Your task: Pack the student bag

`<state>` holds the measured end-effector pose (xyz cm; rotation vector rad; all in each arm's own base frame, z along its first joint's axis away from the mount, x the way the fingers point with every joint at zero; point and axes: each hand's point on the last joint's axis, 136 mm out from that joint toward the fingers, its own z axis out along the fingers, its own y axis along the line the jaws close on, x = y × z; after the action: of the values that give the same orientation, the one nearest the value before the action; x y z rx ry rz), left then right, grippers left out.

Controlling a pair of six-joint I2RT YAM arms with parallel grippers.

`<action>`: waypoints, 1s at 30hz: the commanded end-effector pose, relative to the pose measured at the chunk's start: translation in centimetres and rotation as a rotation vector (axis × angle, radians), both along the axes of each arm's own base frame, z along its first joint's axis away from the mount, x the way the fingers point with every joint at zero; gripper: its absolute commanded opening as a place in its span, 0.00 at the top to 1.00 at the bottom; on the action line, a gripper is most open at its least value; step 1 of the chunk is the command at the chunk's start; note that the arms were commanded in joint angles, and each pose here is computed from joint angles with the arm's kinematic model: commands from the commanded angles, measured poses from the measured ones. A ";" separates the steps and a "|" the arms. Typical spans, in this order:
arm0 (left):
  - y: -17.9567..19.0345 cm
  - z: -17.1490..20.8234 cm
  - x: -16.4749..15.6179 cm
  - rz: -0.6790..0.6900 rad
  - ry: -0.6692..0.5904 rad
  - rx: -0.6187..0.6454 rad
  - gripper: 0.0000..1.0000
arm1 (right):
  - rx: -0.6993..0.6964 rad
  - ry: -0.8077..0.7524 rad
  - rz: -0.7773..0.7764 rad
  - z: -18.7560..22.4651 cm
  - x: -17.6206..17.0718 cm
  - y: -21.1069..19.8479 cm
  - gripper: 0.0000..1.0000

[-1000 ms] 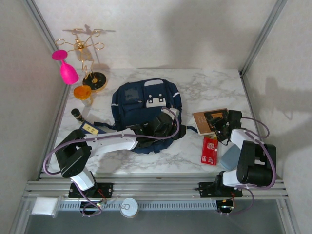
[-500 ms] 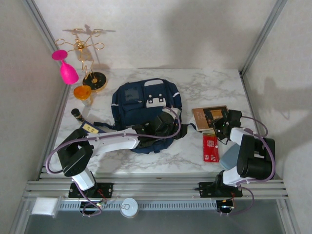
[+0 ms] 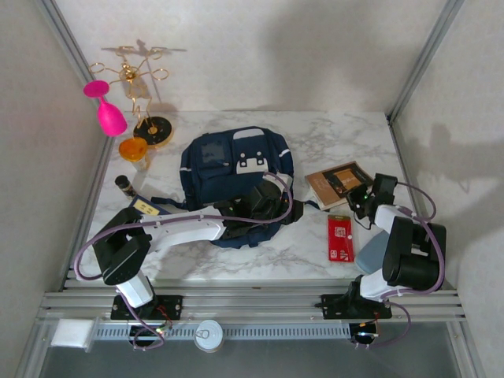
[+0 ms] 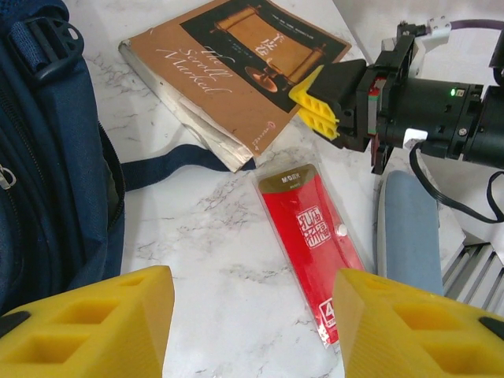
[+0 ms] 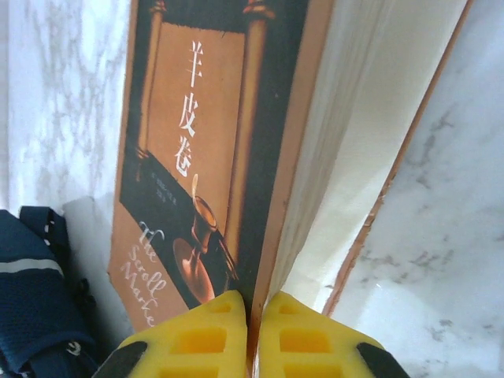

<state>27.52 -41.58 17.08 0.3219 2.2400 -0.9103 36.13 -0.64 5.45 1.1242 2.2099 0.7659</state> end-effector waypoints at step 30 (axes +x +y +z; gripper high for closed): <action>19.4 10.4 2.4 0.463 -0.026 -0.318 0.30 | 0.149 -0.426 0.719 25.8 0.5 17.6 1.00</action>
<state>30.22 -24.42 28.53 -0.2242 1.9600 -0.9858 37.71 13.16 28.93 0.3095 2.1820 1.1880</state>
